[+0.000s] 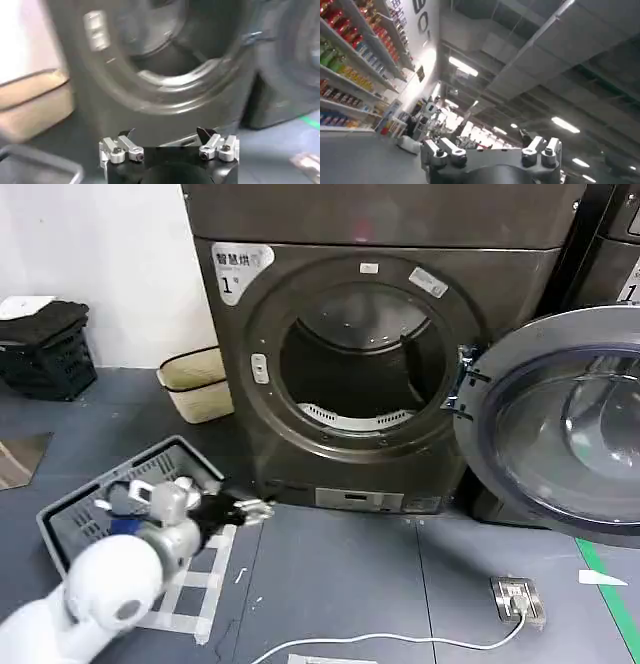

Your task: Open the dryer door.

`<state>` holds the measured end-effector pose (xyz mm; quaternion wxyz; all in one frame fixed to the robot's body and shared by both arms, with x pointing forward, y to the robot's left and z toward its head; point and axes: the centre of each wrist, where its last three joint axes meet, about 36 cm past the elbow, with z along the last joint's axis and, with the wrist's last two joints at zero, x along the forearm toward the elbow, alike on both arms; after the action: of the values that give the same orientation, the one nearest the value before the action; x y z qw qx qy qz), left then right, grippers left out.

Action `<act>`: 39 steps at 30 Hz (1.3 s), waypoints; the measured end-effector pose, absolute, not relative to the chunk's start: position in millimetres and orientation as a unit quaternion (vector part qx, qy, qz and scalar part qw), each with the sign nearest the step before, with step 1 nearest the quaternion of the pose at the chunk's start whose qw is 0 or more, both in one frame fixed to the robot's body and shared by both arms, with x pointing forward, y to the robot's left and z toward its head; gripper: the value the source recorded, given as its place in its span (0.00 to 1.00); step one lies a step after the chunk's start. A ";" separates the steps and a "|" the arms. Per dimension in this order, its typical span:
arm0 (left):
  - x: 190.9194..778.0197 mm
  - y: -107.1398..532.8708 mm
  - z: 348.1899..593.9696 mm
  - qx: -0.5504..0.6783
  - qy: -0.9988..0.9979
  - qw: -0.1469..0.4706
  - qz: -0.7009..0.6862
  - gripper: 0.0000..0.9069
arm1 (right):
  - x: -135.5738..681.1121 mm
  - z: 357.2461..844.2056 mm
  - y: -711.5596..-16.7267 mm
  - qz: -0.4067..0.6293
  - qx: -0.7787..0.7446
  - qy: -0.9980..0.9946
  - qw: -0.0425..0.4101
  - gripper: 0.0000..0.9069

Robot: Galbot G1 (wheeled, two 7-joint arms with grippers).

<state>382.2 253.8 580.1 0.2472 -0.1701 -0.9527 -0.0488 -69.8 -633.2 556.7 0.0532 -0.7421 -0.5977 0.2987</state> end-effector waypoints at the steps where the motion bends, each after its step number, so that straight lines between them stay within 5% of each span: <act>1: 384.7 259.2 583.5 -0.157 -0.954 0.252 -0.044 1.00 | -68.1 557.3 -634.2 0.298 -0.740 -0.600 0.052 1.00; 21: 454.0 373.6 611.1 -0.007 -0.895 0.435 0.101 1.00 | -45.1 546.7 -626.9 0.222 -0.681 -0.698 -0.017 1.00; 39: 492.3 460.8 614.5 0.090 -0.864 0.448 0.211 1.00 | -52.3 523.5 -624.3 0.233 -0.656 -0.715 -0.058 1.00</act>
<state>492.3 460.8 614.5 0.4482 0.0897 -0.8639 0.2115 -52.3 -624.3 523.5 -0.0580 -0.6563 -0.7152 0.2331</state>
